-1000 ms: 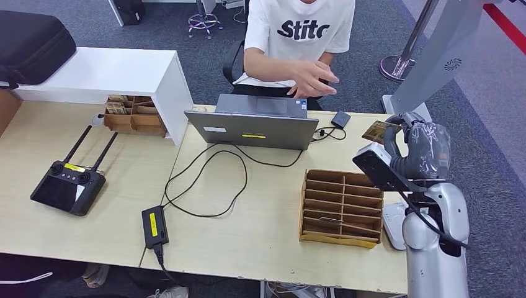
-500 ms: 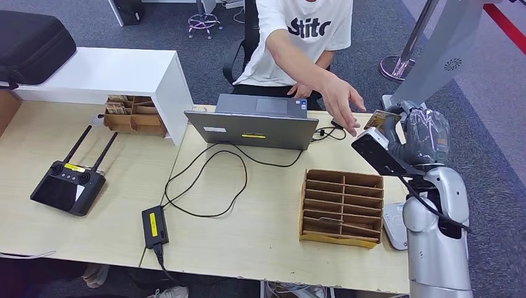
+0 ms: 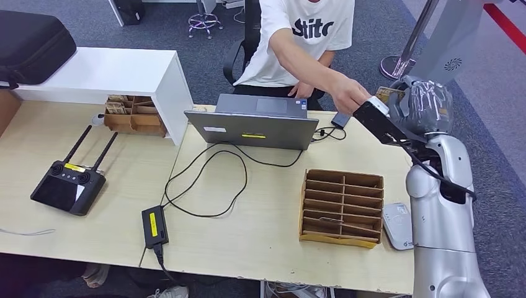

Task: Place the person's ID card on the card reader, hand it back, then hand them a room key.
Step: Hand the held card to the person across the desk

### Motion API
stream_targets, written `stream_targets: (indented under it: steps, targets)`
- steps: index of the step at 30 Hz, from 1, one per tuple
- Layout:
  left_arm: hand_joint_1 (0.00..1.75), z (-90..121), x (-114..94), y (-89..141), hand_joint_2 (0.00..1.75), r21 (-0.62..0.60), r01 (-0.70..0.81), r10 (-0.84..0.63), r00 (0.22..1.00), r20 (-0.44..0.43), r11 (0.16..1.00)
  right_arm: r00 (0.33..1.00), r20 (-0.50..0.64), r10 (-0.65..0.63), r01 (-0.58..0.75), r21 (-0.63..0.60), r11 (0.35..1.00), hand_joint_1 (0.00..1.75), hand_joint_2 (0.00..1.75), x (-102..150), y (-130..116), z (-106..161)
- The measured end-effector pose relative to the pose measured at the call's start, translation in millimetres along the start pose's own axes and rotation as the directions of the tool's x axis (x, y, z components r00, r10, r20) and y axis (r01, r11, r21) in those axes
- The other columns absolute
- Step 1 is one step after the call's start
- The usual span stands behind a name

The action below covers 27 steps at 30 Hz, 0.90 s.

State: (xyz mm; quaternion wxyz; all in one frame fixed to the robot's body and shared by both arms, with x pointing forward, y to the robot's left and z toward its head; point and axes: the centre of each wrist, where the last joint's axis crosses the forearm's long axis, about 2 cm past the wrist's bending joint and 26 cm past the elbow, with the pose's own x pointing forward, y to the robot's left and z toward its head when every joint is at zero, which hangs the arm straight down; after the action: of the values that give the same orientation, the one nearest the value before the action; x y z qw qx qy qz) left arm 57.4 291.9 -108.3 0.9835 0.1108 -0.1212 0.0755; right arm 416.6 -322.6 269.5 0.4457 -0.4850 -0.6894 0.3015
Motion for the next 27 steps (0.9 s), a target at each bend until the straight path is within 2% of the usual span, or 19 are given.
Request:
stream_targets:
  steps: [8,15,16,19,20,27]
  targets:
    - [0.0,0,0,1,1.75,0.001,0.003,-0.003,1.0,0.001,1.0,1.0,-0.008,0.012,-0.012,0.013,1.0,1.75,1.75,2,0,-9]
    - [0.0,-1,2,2,1.75,-0.003,0.016,-0.016,1.0,0.005,1.0,0.999,-0.019,0.048,-0.047,0.029,0.998,1.75,1.75,10,-6,-29]
    - [0.0,-1,2,2,1.75,-0.003,0.02,-0.02,1.0,0.006,1.0,0.998,-0.021,0.054,-0.054,0.031,0.998,1.5,1.75,11,-7,-32]
    - [0.0,-1,2,3,1.75,-0.003,0.027,-0.027,1.0,0.009,1.0,0.997,-0.028,0.069,-0.068,0.035,0.997,0.19,1.75,14,-11,-42]
    - [0.0,-1,2,3,1.75,-0.003,0.029,-0.029,1.0,0.009,1.0,0.997,-0.03,0.07,-0.069,0.036,0.997,0.0,1.75,15,-13,-46]
    - [0.0,-1,3,3,1.75,-0.004,0.042,-0.042,0.999,0.01,0.999,0.996,-0.047,0.081,-0.079,0.046,0.996,0.0,1.75,22,-20,-61]
